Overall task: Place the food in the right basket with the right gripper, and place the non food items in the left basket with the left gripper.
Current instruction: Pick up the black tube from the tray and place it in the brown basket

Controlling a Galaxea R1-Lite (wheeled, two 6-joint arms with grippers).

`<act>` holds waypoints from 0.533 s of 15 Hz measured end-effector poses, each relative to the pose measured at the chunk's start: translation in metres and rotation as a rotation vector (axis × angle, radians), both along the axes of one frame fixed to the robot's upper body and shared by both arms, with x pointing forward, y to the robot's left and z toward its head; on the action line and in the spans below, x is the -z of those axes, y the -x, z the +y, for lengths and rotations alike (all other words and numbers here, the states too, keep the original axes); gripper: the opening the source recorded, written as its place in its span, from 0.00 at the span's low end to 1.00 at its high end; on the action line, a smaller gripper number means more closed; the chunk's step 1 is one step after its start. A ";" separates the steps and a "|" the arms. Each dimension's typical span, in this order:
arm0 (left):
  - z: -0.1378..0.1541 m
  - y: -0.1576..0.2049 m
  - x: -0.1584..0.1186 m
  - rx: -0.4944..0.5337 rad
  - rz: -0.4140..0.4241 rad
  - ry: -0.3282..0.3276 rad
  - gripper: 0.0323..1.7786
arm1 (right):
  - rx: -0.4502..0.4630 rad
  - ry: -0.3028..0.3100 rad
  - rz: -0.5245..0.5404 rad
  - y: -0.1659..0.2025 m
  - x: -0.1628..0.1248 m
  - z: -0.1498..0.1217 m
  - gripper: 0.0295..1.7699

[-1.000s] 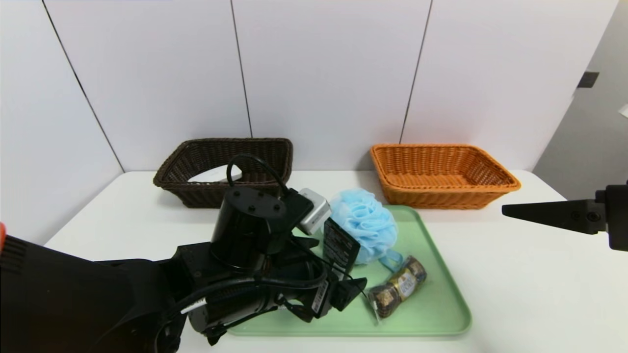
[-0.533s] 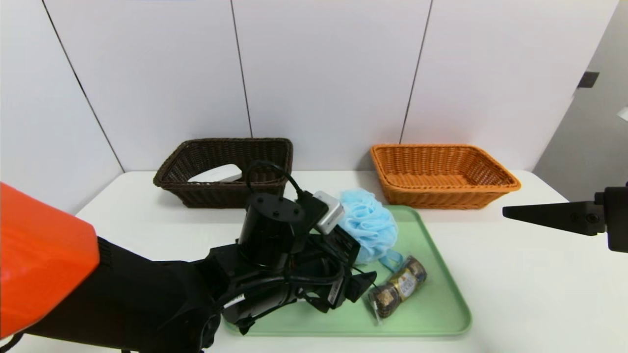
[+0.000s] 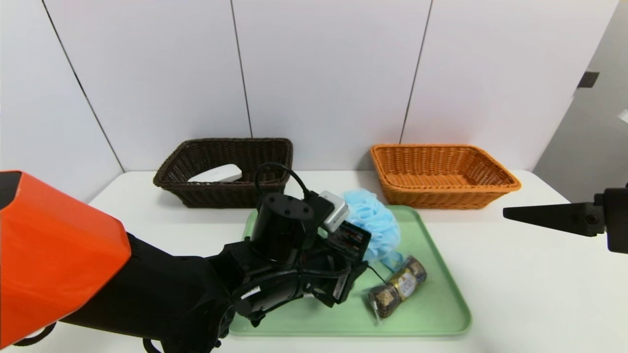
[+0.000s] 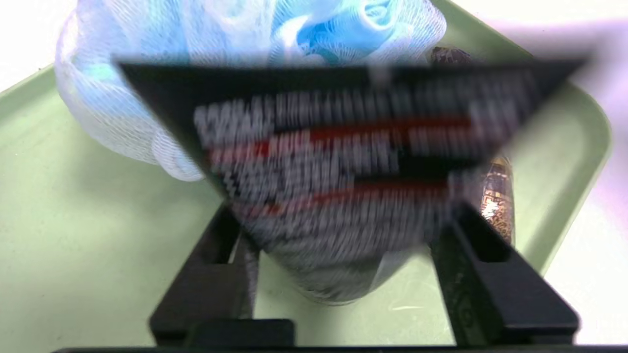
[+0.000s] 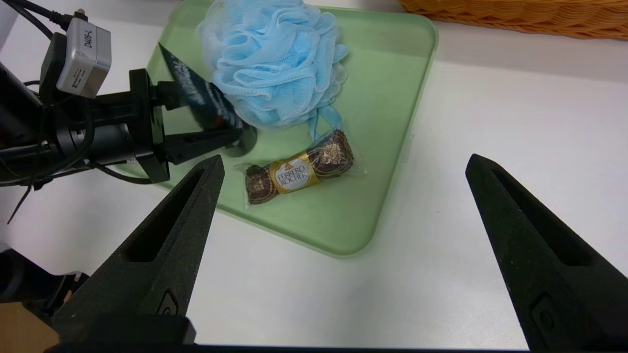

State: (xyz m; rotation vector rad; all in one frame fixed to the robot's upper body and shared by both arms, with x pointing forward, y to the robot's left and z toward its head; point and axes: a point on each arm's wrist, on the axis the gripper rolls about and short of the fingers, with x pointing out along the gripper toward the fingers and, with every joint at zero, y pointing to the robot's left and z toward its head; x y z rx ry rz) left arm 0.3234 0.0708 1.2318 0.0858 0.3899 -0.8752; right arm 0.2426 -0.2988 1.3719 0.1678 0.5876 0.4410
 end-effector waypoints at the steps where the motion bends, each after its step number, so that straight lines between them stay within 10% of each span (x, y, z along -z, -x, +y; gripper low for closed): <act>1: 0.000 0.000 -0.001 -0.001 -0.002 0.003 0.48 | 0.000 0.000 -0.001 0.000 0.000 0.000 0.96; 8: 0.010 0.008 -0.021 -0.029 -0.026 0.013 0.36 | -0.004 -0.005 -0.007 0.003 -0.001 -0.001 0.96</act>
